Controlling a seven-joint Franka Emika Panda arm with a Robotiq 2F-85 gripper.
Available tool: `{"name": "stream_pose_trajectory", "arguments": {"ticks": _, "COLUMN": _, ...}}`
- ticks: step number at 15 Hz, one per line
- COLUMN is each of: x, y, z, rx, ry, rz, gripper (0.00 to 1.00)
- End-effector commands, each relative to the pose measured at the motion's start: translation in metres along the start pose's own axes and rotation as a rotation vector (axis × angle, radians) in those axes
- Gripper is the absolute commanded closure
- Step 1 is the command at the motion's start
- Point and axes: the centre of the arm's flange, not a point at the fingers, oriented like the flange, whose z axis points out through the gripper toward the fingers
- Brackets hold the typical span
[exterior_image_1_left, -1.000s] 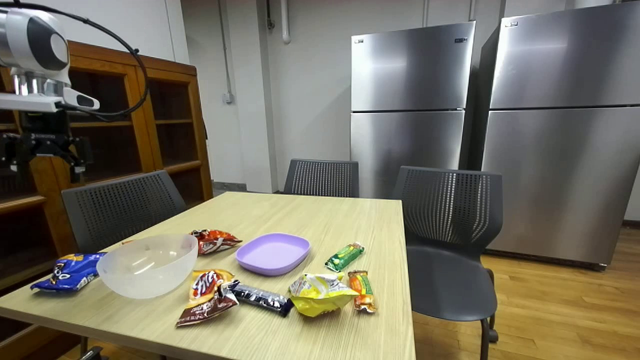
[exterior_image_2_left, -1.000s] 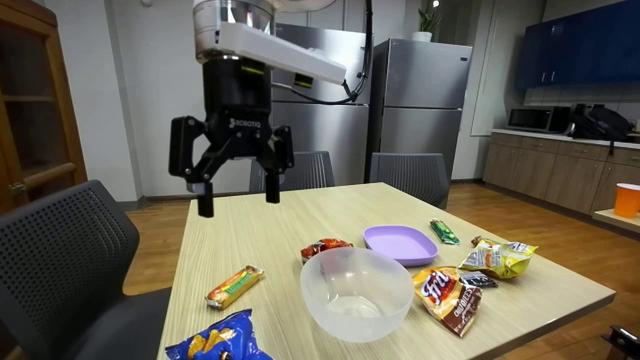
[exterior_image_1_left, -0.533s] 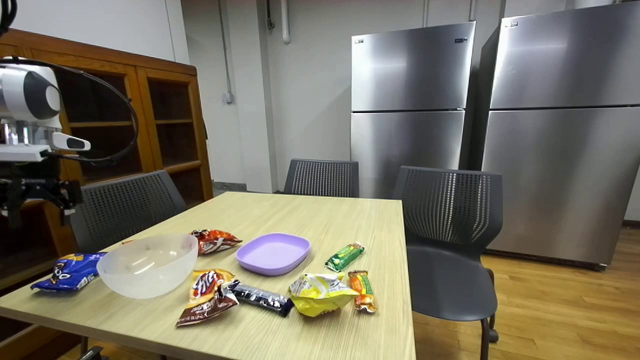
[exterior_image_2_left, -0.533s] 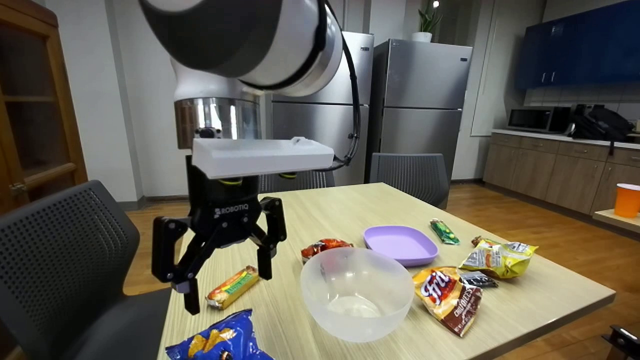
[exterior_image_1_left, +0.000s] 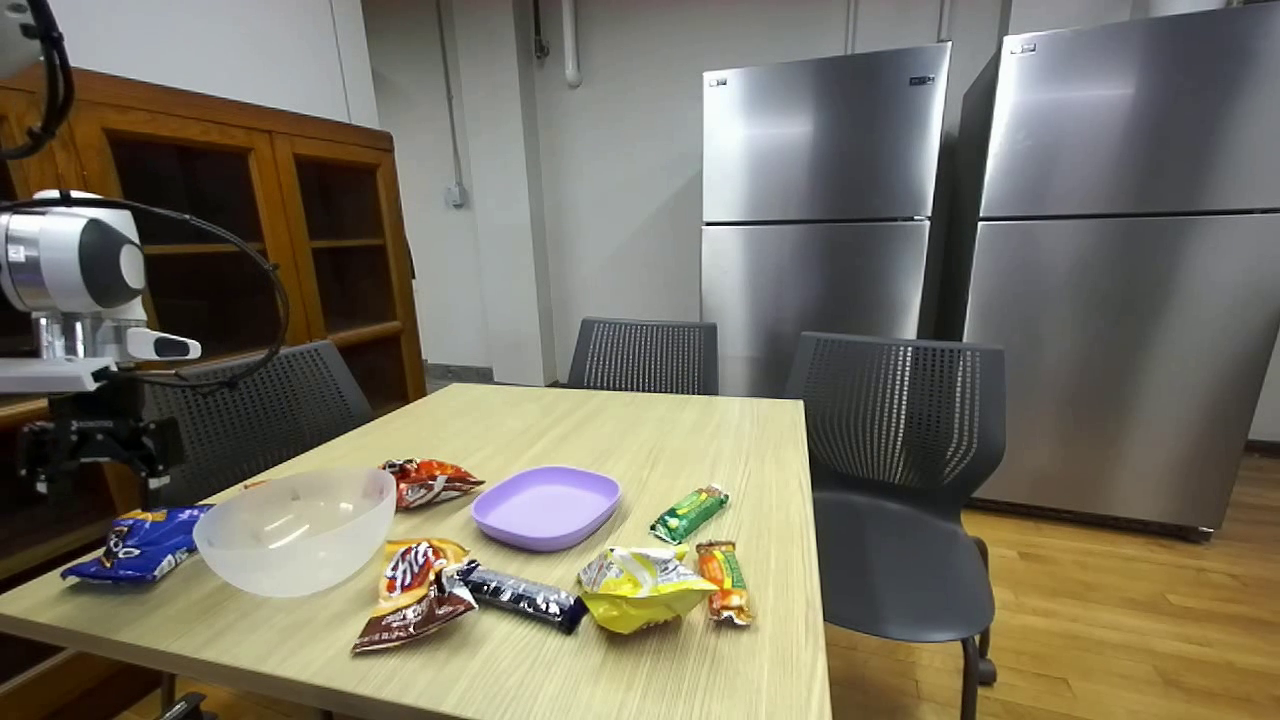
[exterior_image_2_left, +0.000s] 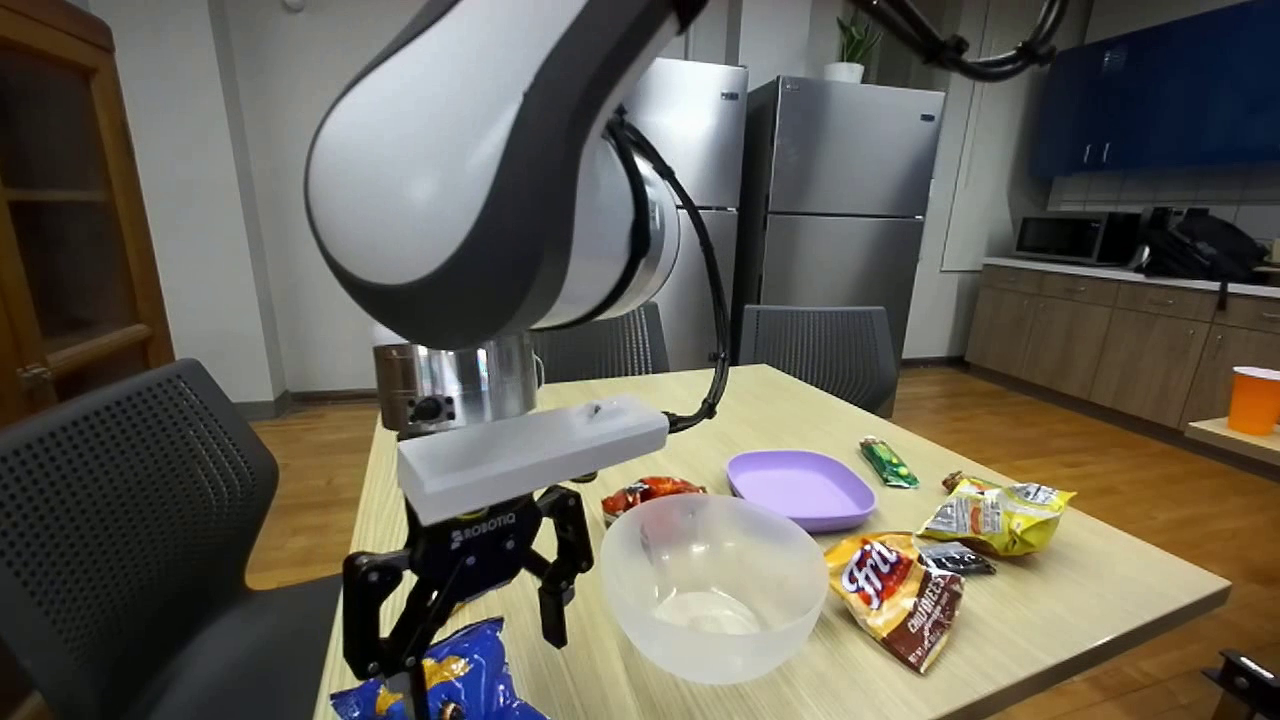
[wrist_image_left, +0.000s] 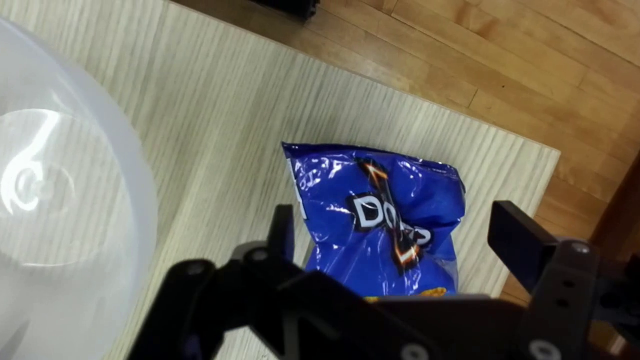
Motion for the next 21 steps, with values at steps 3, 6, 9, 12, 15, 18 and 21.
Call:
{"name": "stream_pose_trajectory", "arguments": {"ticks": 3, "x": 0.011, "y": -0.013, "z": 0.024, "rx": -0.038, "ry": -0.004, "rz": 0.031, "gripper": 0.0}}
{"name": "stream_pose_trajectory", "arguments": {"ticks": 6, "x": 0.016, "y": -0.015, "z": 0.029, "rx": -0.04, "ry": -0.01, "rz": 0.031, "gripper": 0.0}}
{"name": "stream_pose_trajectory", "arguments": {"ticks": 9, "x": 0.026, "y": -0.016, "z": 0.033, "rx": -0.044, "ry": -0.01, "rz": 0.03, "gripper": 0.0}}
{"name": "stream_pose_trajectory", "arguments": {"ticks": 12, "x": 0.034, "y": -0.017, "z": 0.034, "rx": -0.043, "ry": -0.005, "rz": 0.034, "gripper": 0.0}}
{"name": "stream_pose_trajectory", "arguments": {"ticks": 15, "x": 0.038, "y": -0.02, "z": 0.038, "rx": -0.045, "ry": -0.01, "rz": 0.027, "gripper": 0.0}}
{"name": "stream_pose_trajectory", "arguments": {"ticks": 18, "x": 0.039, "y": -0.024, "z": 0.042, "rx": -0.05, "ry": -0.017, "rz": 0.019, "gripper": 0.25}}
{"name": "stream_pose_trajectory", "arguments": {"ticks": 21, "x": 0.039, "y": -0.026, "z": 0.048, "rx": -0.052, "ry": -0.024, "rz": 0.014, "gripper": 0.42}}
